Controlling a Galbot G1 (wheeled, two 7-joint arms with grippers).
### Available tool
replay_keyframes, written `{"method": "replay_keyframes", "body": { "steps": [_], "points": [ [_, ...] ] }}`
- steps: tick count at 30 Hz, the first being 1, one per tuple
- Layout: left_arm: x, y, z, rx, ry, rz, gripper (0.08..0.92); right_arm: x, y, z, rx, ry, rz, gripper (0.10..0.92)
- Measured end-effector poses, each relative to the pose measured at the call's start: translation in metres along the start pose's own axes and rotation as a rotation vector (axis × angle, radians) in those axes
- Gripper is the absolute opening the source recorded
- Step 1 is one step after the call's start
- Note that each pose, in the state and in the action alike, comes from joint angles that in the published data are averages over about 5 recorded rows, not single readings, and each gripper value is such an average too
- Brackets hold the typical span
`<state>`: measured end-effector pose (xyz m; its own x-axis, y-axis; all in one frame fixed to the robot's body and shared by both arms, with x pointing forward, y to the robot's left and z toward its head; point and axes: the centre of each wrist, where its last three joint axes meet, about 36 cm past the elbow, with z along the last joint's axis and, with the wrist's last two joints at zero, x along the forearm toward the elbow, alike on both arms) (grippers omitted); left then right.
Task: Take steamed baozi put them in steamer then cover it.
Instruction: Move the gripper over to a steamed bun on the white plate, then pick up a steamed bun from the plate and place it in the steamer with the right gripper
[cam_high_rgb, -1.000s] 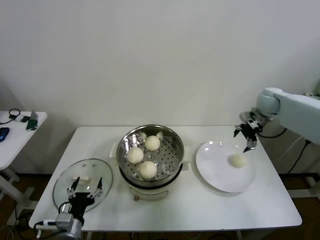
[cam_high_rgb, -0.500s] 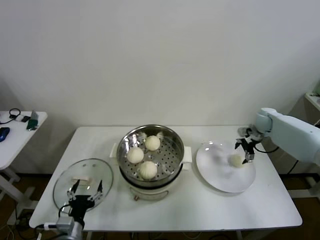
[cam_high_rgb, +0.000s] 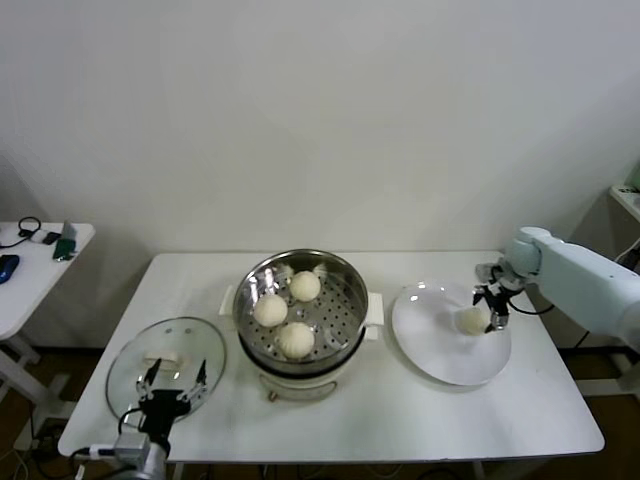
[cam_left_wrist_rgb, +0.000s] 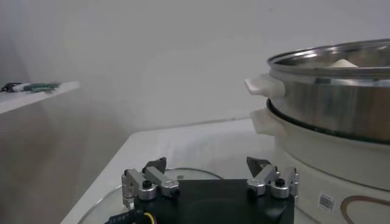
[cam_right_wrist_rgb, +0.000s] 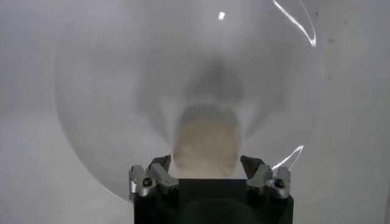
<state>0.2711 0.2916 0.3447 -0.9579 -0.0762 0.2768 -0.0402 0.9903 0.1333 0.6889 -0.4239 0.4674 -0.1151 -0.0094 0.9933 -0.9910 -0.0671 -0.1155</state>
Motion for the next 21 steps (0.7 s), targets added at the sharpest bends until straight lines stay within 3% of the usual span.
{"method": "replay_keyframes", "body": {
  "steps": [13, 21],
  "points": [
    [0.0, 0.0, -0.002, -0.003, -0.004, -0.001, 0.823, 0.002, -0.001, 0.0, -0.01, -0.02, -0.003, 0.644],
    [-0.001, 0.003, -0.006, -0.003, -0.014, -0.009, 0.823, 0.046, -0.014, -0.002, -0.008, -0.037, 0.024, 0.628]
  ]
}}
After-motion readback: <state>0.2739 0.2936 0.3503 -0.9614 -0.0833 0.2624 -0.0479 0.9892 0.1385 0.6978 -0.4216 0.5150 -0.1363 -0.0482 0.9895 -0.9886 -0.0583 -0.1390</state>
